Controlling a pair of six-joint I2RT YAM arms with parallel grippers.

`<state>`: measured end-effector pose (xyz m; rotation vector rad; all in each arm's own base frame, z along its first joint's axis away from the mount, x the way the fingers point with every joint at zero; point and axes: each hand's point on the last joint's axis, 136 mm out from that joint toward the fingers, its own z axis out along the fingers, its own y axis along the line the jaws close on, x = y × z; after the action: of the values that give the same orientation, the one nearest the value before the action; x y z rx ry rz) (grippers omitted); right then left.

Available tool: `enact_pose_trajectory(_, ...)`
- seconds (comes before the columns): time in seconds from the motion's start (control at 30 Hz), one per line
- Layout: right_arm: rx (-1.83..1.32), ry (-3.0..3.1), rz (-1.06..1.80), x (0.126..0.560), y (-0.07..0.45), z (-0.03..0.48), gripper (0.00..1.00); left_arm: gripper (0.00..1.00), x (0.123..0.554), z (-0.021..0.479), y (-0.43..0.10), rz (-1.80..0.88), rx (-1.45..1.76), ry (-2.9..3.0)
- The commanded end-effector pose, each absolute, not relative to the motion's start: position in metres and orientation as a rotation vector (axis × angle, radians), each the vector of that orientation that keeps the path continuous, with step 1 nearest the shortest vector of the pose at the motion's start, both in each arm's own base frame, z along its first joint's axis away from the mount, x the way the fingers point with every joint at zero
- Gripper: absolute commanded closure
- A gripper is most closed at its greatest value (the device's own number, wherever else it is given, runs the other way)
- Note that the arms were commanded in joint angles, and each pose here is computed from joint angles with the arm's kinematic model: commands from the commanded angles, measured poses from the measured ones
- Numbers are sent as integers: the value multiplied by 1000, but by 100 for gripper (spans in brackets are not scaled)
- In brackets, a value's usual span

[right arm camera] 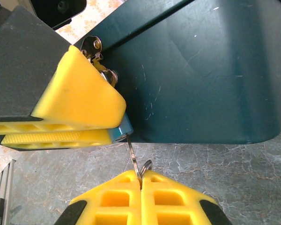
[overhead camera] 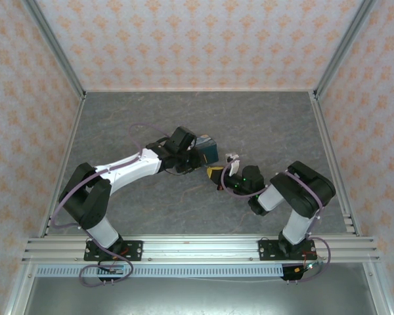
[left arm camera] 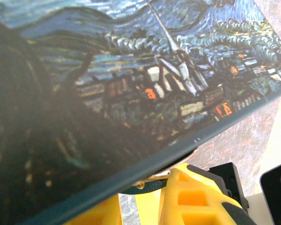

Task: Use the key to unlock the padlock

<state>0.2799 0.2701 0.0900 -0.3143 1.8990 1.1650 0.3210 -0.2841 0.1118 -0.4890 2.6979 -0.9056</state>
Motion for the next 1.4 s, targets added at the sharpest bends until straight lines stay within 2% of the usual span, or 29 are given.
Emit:
enact_pose_trajectory(0.0, -324, 1810, 1200, 286, 277, 111, 100, 92, 331, 125, -284, -951, -513, 2635)
enact_pose_trajectory(0.83, -316, 1789, 1163, 280, 267, 116, 100, 92, 332, 127, -284, -983, -553, 2629)
enact_pose_trajectory(1.37, -340, 1760, 1208, 290, 282, 125, 100, 92, 328, 132, -294, -1074, -536, 2627)
